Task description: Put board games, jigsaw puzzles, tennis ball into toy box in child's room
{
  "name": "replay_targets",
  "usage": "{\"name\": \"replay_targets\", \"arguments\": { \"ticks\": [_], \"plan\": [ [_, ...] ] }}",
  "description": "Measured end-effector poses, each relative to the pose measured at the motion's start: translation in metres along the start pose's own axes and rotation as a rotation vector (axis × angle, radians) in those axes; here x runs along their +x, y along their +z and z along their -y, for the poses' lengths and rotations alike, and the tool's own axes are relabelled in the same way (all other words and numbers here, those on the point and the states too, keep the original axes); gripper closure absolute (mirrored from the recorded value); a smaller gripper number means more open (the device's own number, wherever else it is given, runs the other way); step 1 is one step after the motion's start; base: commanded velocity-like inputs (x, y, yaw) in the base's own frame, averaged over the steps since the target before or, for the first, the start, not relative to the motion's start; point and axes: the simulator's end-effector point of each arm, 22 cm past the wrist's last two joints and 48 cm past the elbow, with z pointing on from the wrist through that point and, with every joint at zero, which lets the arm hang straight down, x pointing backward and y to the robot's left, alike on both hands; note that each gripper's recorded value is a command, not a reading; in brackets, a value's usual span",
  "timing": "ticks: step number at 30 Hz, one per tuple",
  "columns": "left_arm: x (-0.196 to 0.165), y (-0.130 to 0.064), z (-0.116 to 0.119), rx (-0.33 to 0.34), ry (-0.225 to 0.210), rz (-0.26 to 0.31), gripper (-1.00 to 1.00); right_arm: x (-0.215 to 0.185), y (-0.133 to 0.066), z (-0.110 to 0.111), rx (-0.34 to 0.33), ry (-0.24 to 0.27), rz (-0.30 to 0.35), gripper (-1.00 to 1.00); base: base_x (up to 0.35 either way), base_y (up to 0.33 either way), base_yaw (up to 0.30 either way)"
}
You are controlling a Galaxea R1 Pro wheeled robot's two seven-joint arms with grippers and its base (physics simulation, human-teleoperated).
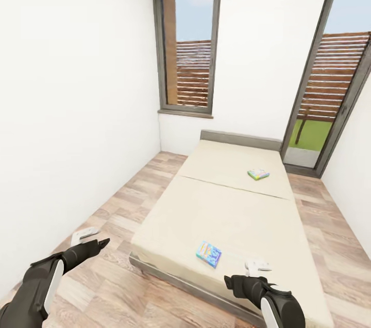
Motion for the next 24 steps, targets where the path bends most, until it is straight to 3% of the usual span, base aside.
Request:
{"name": "replay_targets", "arguments": {
  "ticks": [24],
  "plan": [
    [-0.0033, -0.0021, 0.0012, 0.002, 0.001, 0.007, -1.00, -0.0024, -0.0021, 0.0001, 0.001, -0.002, 0.007, -1.00, 0.000, -0.012, -0.279]
  ]
}}
